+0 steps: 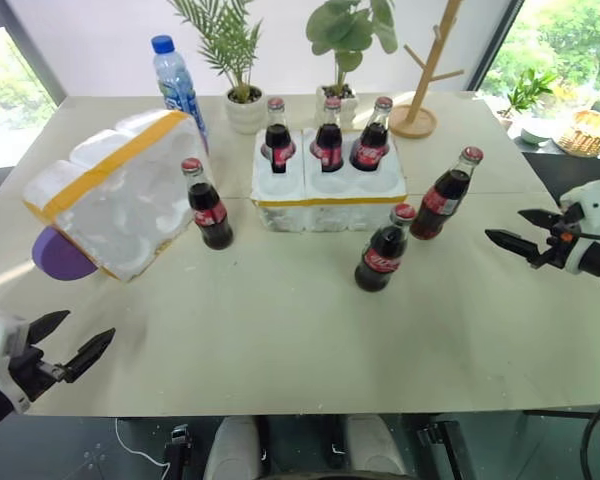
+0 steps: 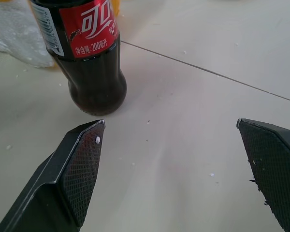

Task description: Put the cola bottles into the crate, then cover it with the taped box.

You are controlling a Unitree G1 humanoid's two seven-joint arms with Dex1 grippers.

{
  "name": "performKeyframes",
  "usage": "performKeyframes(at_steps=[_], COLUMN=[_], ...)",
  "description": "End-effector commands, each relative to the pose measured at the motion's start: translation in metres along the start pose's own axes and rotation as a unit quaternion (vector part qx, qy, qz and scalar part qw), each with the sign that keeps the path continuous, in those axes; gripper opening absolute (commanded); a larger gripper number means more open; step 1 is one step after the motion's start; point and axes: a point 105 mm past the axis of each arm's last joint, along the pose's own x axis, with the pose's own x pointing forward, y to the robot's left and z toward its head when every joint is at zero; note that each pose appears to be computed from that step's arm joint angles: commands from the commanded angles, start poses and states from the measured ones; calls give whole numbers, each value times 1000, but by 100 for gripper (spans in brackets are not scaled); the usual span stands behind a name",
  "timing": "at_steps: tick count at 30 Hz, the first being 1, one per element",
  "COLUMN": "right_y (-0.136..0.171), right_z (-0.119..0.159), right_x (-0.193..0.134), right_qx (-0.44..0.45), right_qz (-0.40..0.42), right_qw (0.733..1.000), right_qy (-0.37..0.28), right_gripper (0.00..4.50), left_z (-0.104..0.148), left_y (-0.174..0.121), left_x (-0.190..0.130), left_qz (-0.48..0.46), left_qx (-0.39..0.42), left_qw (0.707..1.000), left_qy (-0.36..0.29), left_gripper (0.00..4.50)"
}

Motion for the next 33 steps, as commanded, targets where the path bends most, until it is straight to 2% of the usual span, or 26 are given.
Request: performKeyframes(at_steps=[1,11,15,17,20,27,33], right_y=[0,3,15,25,38,50,72], right_z=[15,13,15,20,44,112,165], right_x=[-3,-3,-7,-13,-30,-58,-77], right_qx=[-10,0,15,14,19,5,-17], right_qz=[-3,0,50,90,144,188,243], right_qw=[1000,1000,998,996,989,981,964], right_qy=[-30,-30,-19,3,3,-55,-109], right_gripper=[450,450,450,450,450,450,450], left_z=[7,5,16,30,54,92,110], left_y=[-2,4,-4,-7,-19,-39,-28], left_x=[1,2,4,6,14,43,86], left_qz=[-3,18,-10,-27,-82,-167,-140], left_qx=[14,-23,-18,-14,-1,44,79], left_qw=[1000,1000,1000,999,996,983,983], left_qy=[-7,1,-12,-28,-43,-59,-88], left_gripper=[444,444,444,444,444,444,444])
